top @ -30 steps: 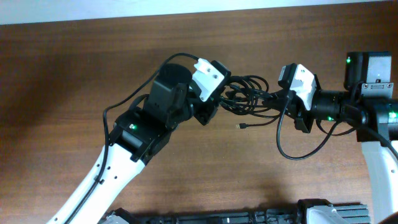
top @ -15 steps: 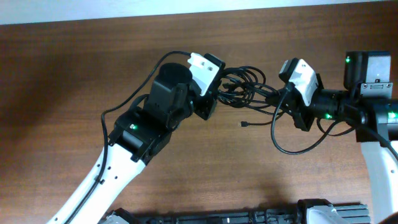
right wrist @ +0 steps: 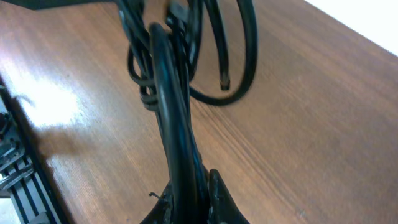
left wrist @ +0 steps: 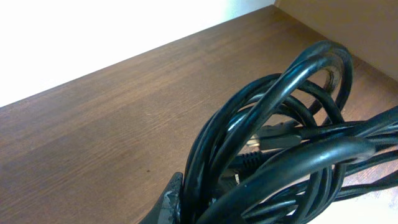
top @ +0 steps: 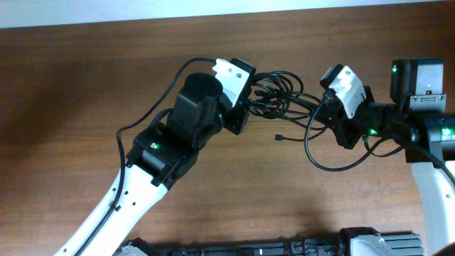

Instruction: Untangle cables

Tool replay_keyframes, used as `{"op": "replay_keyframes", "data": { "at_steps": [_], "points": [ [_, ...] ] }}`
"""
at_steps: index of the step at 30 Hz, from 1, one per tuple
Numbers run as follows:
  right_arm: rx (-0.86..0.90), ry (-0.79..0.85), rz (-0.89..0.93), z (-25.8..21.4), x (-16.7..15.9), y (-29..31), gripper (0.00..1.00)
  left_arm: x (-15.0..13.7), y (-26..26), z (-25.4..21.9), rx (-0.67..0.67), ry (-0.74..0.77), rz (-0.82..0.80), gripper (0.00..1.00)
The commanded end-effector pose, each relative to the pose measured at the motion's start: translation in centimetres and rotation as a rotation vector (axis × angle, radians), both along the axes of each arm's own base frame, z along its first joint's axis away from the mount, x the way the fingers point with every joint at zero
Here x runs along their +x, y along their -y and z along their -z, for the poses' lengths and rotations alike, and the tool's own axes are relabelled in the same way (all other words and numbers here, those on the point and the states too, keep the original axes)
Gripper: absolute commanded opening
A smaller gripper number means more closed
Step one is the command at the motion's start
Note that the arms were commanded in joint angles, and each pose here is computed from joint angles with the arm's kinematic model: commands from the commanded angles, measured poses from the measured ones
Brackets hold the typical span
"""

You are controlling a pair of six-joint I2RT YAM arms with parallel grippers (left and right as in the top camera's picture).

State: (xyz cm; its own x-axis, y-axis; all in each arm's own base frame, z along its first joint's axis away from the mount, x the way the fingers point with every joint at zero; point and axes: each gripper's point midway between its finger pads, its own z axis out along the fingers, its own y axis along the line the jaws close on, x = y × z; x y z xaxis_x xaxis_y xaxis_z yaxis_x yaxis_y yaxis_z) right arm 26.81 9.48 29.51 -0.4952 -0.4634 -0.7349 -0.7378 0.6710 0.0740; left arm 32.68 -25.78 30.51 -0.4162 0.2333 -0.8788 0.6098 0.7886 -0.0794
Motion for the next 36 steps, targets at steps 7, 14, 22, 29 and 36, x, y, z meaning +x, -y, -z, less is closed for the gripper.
{"op": "replay_keyframes", "data": {
  "at_steps": [7,14,22,29,36],
  "points": [
    [-0.134,-0.028,0.158,1.0,0.6,3.4,0.66,3.2,-5.3,-0.7,0.087,0.077,-0.265,0.00],
    [-0.018,-0.011,0.065,-0.1,0.2,1.1,0.67,2.6,-3.6,-0.9,0.037,0.061,-0.170,0.00],
    [0.058,0.137,-0.183,-2.1,-0.8,-1.6,0.67,0.5,0.0,-2.0,-0.069,0.041,0.048,0.00],
    [0.004,0.251,-0.302,-2.4,-0.9,-2.0,0.68,-0.3,0.9,-2.1,-0.073,0.046,0.128,0.00],
    [-0.024,0.344,-0.351,-3.1,-0.3,-2.1,0.68,-1.9,2.4,-2.4,-0.078,0.068,0.273,0.00]
  ]
}}
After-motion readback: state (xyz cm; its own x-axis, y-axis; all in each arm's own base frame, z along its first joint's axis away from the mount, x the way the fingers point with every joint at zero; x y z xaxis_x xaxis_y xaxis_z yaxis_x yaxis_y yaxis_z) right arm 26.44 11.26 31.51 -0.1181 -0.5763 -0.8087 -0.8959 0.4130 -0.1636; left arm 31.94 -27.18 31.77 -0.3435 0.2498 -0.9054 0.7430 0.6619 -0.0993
